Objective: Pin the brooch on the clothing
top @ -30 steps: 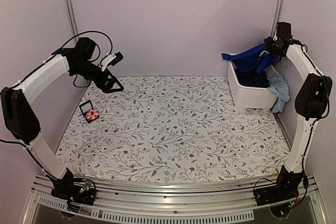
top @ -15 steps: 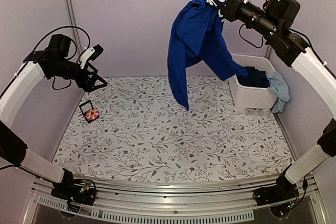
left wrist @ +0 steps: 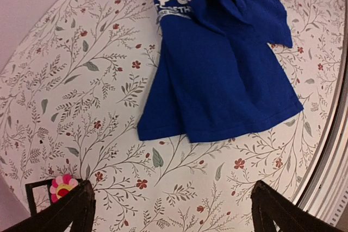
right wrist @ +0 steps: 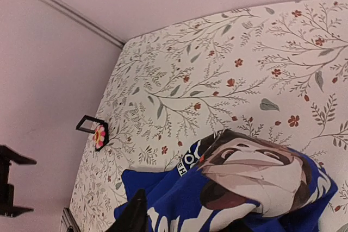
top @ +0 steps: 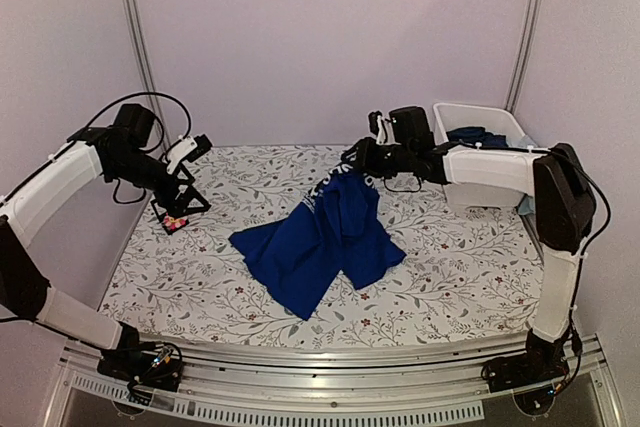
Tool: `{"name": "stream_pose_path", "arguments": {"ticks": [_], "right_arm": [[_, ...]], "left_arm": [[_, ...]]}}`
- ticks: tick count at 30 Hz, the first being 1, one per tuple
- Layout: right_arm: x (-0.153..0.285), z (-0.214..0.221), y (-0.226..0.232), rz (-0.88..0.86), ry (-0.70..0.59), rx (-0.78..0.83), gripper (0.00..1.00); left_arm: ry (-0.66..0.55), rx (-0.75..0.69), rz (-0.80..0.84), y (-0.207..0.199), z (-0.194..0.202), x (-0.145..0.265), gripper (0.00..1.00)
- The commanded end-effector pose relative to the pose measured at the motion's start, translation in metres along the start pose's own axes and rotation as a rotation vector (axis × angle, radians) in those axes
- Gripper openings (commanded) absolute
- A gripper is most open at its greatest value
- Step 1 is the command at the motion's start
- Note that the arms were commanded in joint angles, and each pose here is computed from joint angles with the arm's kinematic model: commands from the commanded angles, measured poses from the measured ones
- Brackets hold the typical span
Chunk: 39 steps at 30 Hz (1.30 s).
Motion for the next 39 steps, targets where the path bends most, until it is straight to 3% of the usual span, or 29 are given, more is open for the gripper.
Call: {"name": "stream_pose_path", "arguments": {"ticks": [1,5,9,13,16,20,28,31,34,38,39], "right_arm": [[-0.039,0.013,-0.029,0.249,0.227,-0.049,0.51],[-0.032,0.026,-0.049,0.391,0.268,0.033,0.59],[0.000,0.036,-0.054,0.478,0.260,0.057,0.61],[0.026,0.055,-0.070,0.617,0.294,0.047,0.60],[0.041,0.071,-0.083,0.709,0.319,0.015,0.59],[0.048,0.083,-0.090,0.736,0.335,-0.007,0.57],[0.038,0.116,-0.116,0.788,0.430,-0.042,0.50],[0.040,0.124,-0.122,0.791,0.432,-0.061,0.49],[0.043,0.116,-0.117,0.797,0.400,-0.049,0.49],[0.039,0.089,-0.094,0.717,0.343,0.003,0.49],[0.036,0.084,-0.087,0.691,0.324,0.015,0.48]], "left_arm": [[0.074,-0.136,0.139,-0.038,0.008,-0.038,1.00],[0.208,-0.294,0.255,-0.079,0.025,-0.077,0.99],[0.317,-0.376,0.191,-0.087,0.033,-0.121,0.98],[0.288,-0.389,0.291,-0.107,0.024,-0.144,0.94],[0.261,-0.479,0.354,-0.138,0.021,-0.153,0.94],[0.313,-0.582,0.388,-0.174,0.028,-0.174,0.97],[0.424,-0.647,0.279,-0.193,0.051,-0.219,1.00],[0.447,-0.656,0.189,-0.184,0.055,-0.224,0.95],[0.451,-0.652,0.159,-0.176,0.060,-0.223,0.76],[0.452,-0.635,0.151,-0.171,0.060,-0.219,0.30],[0.450,-0.634,0.153,-0.170,0.060,-0.218,0.14]]}}
Point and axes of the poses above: each gripper's point midway between its finger pads, its own x axis back along the fingers, its own y axis along the line the jaws close on, z = x × y, the point moved 9 cm from there along x, back along the fingers, and after that the axes turned 3 degrees about x, right-handed, at the moved point
